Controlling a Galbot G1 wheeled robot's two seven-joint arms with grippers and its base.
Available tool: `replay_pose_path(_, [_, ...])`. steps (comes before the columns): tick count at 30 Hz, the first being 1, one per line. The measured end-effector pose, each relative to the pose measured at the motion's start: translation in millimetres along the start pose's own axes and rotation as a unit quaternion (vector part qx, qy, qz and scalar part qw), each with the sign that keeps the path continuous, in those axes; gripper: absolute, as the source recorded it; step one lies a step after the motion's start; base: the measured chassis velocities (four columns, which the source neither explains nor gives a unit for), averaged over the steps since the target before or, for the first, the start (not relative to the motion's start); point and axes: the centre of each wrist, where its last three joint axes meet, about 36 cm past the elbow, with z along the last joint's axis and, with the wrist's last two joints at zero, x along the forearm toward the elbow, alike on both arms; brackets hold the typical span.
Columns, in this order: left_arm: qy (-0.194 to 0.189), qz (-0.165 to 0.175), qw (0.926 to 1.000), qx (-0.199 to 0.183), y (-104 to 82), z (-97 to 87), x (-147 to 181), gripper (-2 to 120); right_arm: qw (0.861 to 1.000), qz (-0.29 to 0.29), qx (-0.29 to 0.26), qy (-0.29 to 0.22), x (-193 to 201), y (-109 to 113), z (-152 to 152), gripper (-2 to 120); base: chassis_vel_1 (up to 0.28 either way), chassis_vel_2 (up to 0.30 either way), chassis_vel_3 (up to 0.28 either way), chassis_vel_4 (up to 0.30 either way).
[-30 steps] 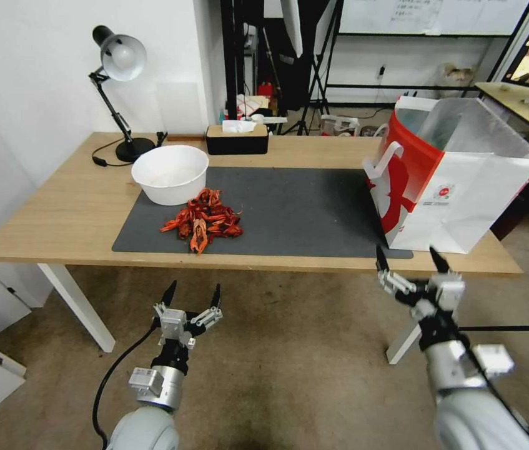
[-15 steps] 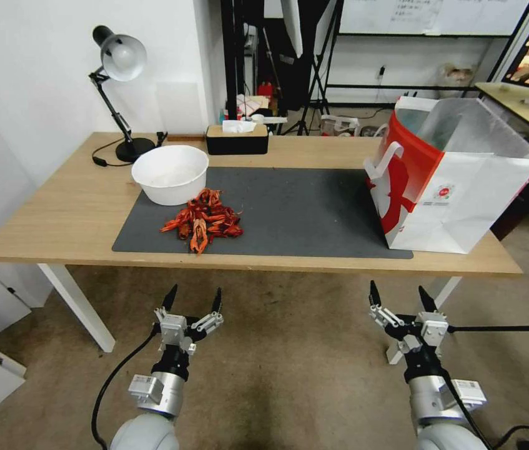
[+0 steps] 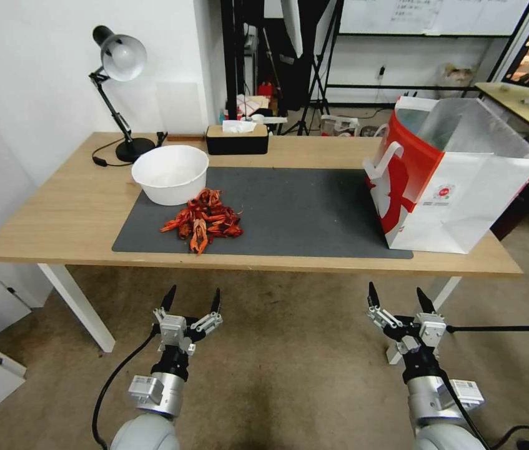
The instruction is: Close the takeout container lid, then place the container into the takeout bag.
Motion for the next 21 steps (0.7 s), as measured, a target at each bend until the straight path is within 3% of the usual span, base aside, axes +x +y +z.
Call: replay_pose_path(21, [0.001, 0.000, 1.0000, 0.000, 0.1, 0.1, -0.1, 100, 1.000, 0.000, 0.000, 0.000, -0.5, -0.2, -0.8, 100, 0.000, 0.000, 0.000, 0.000])
